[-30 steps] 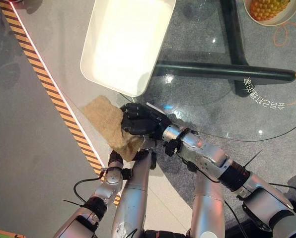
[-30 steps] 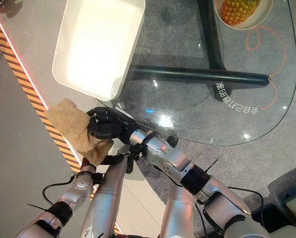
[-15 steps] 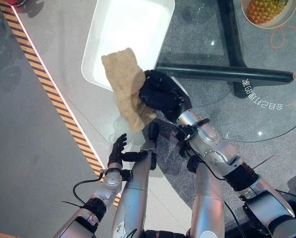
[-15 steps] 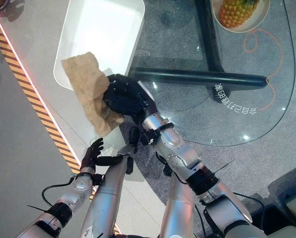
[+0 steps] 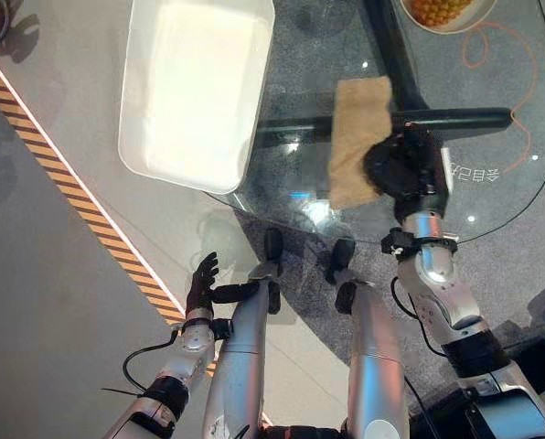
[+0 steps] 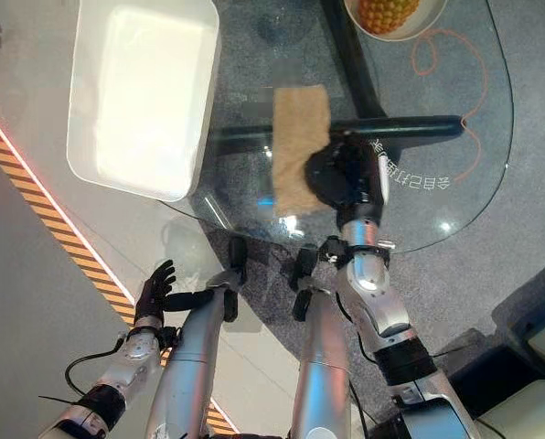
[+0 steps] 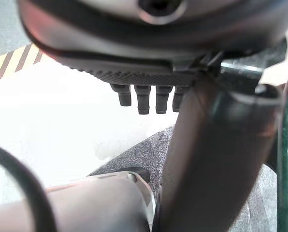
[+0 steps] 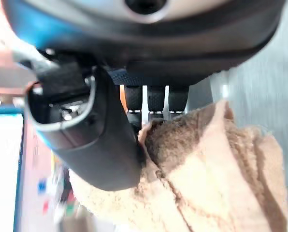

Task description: Wipe the table with a cloth and put it in the basket.

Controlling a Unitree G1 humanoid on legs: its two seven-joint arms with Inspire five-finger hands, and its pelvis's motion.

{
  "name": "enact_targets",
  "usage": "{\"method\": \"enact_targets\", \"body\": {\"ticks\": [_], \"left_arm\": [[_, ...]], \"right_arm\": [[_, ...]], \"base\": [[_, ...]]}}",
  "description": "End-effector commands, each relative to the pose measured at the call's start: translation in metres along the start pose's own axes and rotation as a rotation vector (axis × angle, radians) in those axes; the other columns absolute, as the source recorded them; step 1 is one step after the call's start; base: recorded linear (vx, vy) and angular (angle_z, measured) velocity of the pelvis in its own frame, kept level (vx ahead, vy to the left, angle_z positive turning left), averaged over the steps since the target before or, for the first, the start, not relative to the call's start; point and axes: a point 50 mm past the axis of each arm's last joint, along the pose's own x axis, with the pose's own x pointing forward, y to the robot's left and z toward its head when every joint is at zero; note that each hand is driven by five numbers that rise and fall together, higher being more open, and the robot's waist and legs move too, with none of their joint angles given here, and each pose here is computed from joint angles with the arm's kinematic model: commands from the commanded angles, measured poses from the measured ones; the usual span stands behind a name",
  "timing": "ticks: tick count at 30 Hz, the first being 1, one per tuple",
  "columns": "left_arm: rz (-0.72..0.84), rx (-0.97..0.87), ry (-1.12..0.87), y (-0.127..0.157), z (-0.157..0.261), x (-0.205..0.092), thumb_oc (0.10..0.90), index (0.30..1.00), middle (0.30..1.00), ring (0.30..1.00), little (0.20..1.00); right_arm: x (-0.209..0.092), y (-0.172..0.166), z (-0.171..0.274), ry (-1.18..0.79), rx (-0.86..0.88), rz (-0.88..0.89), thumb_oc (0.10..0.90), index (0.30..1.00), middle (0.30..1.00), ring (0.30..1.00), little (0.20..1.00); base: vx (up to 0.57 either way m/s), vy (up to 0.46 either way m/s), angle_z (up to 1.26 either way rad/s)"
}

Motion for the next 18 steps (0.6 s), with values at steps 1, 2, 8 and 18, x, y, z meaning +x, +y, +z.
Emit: {"method": "enact_targets", "body": {"ticks": [1,2,8,18], "left_arm": [[0.024,0.009,0.14,0.008,-0.052,-0.036,0.8,0.9,0.9,0.9,0.9],[0.027,0.011,0.14,0.01,-0.052,-0.036,0.8,0.9,0.9,0.9,0.9],[0.027,0.031,0.14,0.013,-0.05,-0.033,0.8,0.9,0.9,0.9,0.9],[-0.02,0.05,0.129,0.001,-0.044,-0.028,0.8,0.9,0.9,0.9,0.9]], "right_arm": [[0.003,-0.021,0.067,-0.393,-0.033,-0.211,0.1,0.3,0.3,0.3,0.2],[0.005,-0.026,0.067,-0.4,-0.085,-0.248,0.1,0.3,0.3,0.3,0.2],[0.025,-0.038,0.075,-0.406,-0.205,-0.396,0.1,0.3,0.3,0.3,0.2],[0.069,-0.027,0.092,-0.384,-0.407,-0.499,0.1,0.3,0.3,0.3,0.2]], "base": [[0.01,-0.007,-0.11],[0.01,-0.013,-0.11],[0.0,-0.008,-0.03],[-0.01,0.019,0.01]]}}
